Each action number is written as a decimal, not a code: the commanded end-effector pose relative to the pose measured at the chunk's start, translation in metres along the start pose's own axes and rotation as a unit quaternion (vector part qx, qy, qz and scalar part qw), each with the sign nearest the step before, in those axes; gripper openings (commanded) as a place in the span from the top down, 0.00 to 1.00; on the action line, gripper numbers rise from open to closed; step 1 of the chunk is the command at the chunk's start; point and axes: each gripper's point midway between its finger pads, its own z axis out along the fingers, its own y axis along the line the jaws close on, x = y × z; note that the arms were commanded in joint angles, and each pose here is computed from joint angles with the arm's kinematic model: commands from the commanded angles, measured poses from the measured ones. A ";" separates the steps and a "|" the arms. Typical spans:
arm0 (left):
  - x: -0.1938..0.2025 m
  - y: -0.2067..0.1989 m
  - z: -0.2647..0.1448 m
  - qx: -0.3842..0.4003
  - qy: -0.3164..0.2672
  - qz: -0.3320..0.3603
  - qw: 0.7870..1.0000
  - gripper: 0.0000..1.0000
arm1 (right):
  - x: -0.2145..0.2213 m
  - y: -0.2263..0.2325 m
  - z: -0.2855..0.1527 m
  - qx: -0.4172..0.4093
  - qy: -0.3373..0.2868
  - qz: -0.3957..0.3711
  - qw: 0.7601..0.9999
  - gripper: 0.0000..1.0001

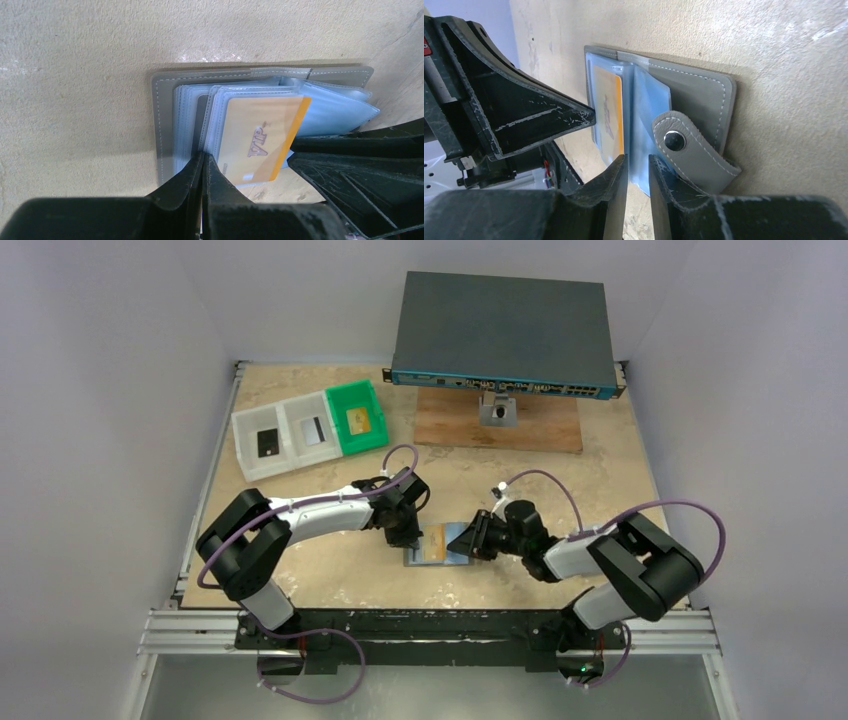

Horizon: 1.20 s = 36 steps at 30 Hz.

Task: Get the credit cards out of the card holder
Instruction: Remove the credit card from the card holder.

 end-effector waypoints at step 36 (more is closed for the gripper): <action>0.011 0.054 0.017 -0.099 0.016 0.015 0.995 1.00 | -0.004 0.021 0.018 -0.059 0.018 0.004 0.998 0.90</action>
